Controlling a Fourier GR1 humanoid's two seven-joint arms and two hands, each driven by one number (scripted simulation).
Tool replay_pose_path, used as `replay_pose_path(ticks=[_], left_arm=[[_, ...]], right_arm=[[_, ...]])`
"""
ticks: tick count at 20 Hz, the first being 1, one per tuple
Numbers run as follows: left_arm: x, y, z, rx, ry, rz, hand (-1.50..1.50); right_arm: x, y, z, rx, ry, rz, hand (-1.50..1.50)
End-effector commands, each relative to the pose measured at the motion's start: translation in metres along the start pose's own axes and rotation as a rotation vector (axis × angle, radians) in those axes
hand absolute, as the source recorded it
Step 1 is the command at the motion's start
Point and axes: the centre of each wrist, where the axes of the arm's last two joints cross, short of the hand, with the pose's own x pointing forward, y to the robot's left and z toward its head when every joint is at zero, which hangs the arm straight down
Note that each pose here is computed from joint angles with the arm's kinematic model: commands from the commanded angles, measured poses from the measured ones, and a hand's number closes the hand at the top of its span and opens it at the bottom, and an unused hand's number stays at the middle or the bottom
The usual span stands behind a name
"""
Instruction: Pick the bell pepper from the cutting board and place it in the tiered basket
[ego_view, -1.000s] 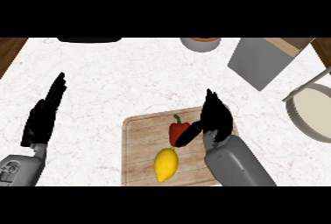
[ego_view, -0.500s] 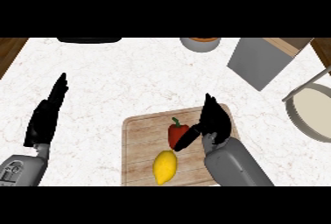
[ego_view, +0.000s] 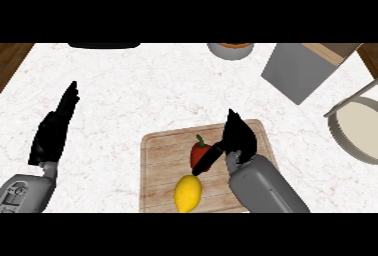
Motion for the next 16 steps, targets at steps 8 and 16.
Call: replay_pose_path(ticks=[8, 16], left_arm=[[-0.006, -0.005, 0.010, -0.022, -0.004, -0.002, 0.00], [-0.002, -0.005, 0.006, -0.005, -0.010, -0.010, 0.00]], right_arm=[[0.009, 0.036, 0.000, 0.030, 0.151, 0.186, 1.50], [0.024, 0.020, 0.017, 0.019, 0.046, 0.027, 1.50]])
